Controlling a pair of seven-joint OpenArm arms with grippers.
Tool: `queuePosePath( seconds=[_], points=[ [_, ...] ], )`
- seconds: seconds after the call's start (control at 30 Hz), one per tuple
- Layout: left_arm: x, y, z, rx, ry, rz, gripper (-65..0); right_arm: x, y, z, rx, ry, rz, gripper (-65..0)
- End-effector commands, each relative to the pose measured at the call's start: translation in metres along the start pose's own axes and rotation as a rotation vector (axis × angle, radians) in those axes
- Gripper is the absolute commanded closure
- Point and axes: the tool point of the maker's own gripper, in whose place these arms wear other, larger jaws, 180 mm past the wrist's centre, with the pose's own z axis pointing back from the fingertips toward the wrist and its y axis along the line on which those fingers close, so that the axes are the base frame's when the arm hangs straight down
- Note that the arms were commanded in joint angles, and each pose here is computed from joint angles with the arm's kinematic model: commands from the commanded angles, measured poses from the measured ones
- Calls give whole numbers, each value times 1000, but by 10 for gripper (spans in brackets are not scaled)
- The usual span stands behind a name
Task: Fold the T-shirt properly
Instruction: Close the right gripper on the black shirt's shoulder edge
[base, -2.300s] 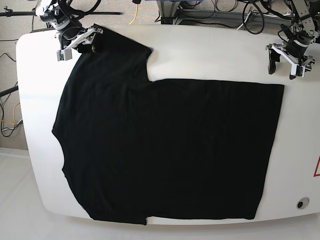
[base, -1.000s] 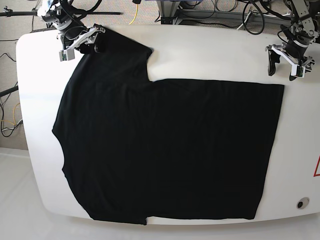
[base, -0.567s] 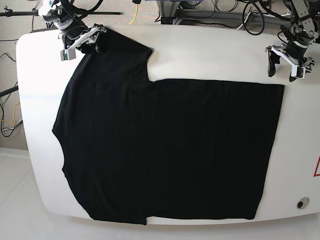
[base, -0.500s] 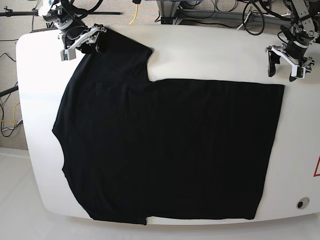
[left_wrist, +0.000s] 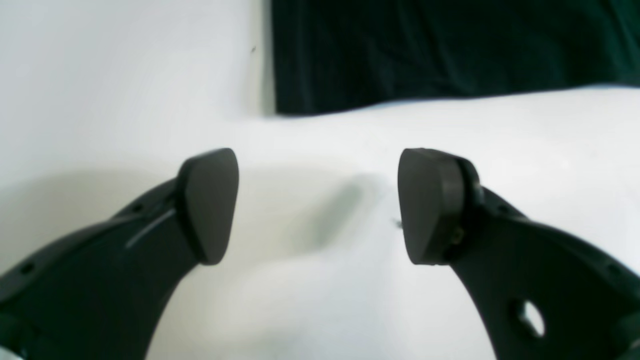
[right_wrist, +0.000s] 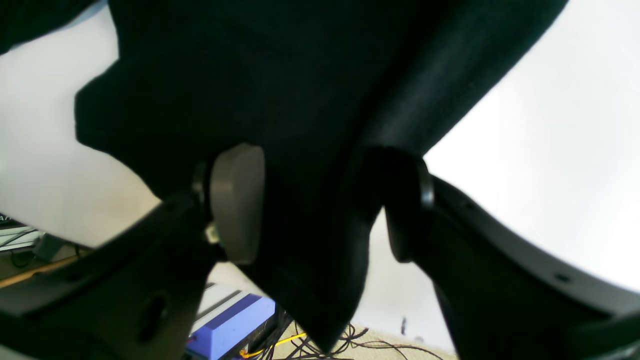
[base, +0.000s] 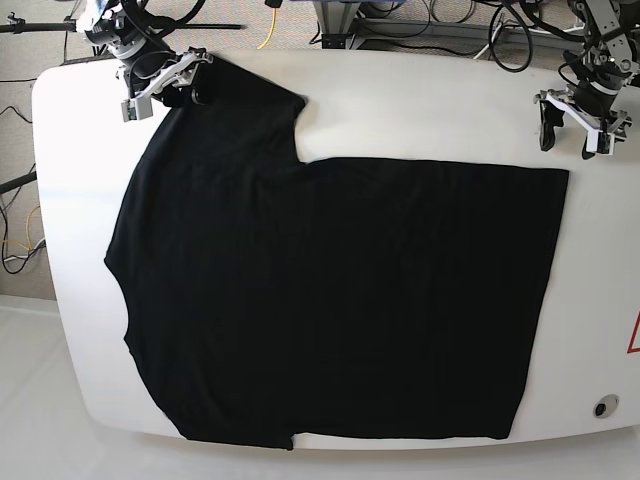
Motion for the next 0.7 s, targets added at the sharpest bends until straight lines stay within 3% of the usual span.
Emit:
queuePosePath(
  seconds=[0.0,0.67],
  points=[
    [14,6,3,7,-53,-2,-465,-7,-4,3,-19,37,12,-365],
    [12,6,0,6,-51,10,-470,-2,3,1,-1,14,12,-361]
  ],
)
